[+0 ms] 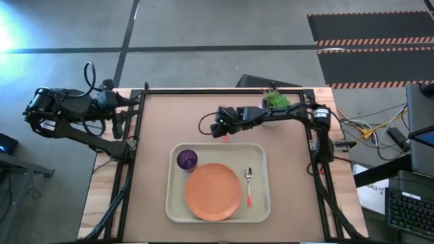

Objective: Pick and place plate/cup/fork/spoon on tray
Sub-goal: Put the orange fork on the white tray to the right of the orange spoon

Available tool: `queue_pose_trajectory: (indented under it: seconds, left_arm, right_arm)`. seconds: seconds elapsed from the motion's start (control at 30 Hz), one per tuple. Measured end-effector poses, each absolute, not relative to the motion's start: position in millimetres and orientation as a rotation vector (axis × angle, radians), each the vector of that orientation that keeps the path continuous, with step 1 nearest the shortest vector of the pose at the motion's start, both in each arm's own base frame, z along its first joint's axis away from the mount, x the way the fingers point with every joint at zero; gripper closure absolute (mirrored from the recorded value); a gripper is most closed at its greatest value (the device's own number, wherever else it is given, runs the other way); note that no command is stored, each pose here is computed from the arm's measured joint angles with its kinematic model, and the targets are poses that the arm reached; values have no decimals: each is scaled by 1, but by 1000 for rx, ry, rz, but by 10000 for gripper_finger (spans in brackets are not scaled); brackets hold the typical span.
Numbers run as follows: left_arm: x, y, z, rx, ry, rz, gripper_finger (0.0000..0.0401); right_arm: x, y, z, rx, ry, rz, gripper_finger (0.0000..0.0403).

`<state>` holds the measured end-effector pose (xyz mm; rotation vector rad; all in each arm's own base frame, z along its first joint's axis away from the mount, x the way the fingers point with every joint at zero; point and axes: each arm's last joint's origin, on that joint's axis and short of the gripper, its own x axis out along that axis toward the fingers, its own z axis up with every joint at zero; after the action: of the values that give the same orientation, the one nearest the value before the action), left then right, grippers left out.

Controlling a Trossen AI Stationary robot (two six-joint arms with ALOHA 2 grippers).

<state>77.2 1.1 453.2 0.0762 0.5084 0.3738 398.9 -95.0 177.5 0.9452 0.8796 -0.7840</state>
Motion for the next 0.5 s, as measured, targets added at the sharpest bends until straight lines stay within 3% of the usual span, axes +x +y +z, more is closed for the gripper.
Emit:
queue_pose_trajectory:
  seconds: [0.3,0.5]
  left_arm:
    - [77,1,453,76,509,374,290]
    - [75,2,453,74,505,373,290]
  right_arm:
    - [430,-120,155,913,953,-679,261]
    - [447,-126,157,862,1130,-629,262]
